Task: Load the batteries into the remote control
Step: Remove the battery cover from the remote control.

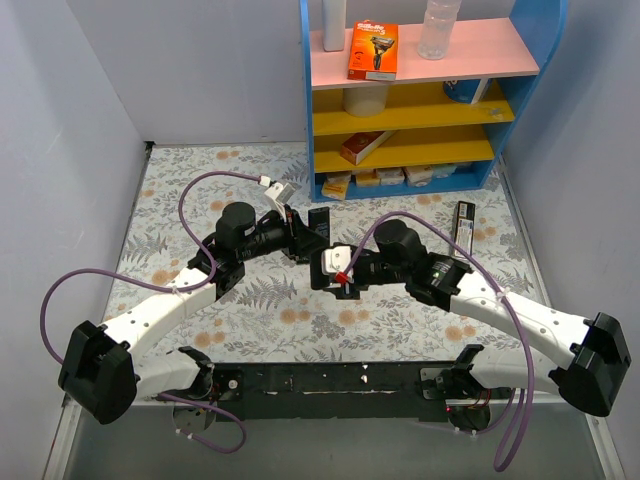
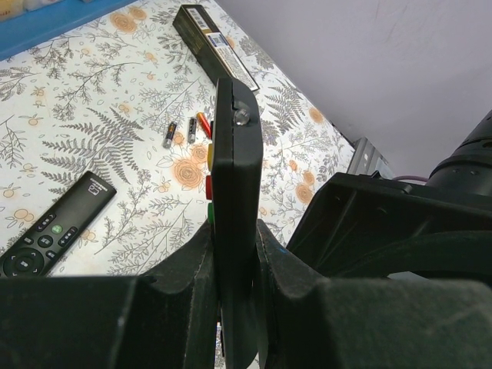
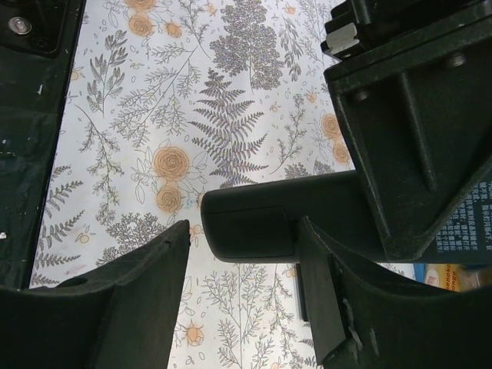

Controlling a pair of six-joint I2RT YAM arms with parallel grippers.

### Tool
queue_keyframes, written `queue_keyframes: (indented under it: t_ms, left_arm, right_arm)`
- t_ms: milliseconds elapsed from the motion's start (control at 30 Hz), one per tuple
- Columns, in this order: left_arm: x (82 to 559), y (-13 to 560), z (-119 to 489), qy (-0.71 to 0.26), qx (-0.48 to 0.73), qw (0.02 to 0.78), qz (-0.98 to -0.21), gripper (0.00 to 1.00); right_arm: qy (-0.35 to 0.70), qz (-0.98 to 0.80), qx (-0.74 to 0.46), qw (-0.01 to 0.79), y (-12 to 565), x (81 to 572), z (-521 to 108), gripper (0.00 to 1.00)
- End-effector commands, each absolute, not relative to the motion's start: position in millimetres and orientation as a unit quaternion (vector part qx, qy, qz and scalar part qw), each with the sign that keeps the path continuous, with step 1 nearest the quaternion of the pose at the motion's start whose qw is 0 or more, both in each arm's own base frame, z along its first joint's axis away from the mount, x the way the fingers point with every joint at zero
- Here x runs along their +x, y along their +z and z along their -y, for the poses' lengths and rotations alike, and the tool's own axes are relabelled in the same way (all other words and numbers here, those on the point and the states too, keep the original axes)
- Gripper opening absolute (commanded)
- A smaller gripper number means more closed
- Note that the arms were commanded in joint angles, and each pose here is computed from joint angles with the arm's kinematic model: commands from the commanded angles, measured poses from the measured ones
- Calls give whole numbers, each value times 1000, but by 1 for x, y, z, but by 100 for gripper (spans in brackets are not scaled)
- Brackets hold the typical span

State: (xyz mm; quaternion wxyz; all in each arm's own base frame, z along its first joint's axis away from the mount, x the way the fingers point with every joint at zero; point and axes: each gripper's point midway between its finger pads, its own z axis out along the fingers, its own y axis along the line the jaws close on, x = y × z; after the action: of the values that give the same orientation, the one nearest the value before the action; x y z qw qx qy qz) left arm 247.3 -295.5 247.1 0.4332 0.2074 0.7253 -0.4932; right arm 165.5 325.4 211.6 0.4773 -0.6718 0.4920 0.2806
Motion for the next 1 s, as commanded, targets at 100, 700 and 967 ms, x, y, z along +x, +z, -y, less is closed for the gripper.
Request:
queue_keyframes:
  t_ms: [100,700,967]
  left_arm:
    - [244,284,300,-518,222,456,-689,0]
    - [257,264,301,-499,229,486,-680,0]
    - [263,229,298,-479,234,503,-681,0]
  right_arm:
    - [262,-507,-677,465,199,171,-324,62]
    - [231,-545,-703,395,124,171,-313,44]
    - [229,-562,-692,390,95,175,-314,30]
